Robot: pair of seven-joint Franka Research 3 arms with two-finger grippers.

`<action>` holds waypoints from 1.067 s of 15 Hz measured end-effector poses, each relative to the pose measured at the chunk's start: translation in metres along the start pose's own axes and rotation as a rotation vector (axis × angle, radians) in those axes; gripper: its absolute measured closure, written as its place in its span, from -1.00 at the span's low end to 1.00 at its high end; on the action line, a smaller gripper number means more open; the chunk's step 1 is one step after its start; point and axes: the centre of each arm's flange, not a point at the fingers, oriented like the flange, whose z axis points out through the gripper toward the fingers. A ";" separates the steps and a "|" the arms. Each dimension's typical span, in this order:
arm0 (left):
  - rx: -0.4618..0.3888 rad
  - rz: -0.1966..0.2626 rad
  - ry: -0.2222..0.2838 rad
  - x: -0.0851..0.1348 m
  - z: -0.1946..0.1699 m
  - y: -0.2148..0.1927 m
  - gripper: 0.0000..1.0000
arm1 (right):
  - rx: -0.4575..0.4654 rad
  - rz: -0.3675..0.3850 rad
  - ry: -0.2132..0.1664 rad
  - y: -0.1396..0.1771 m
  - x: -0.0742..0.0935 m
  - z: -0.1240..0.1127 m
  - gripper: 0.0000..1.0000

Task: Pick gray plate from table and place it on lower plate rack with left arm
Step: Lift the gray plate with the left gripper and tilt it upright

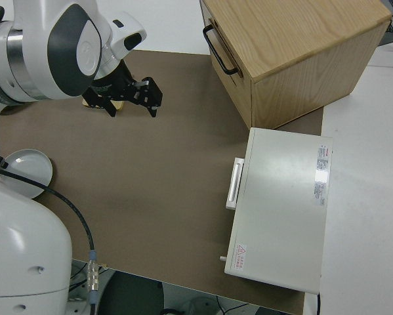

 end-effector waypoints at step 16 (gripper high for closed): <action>0.000 -0.047 -0.067 0.010 -0.133 -0.019 0.92 | 0.000 0.000 0.000 0.000 0.000 0.000 -0.98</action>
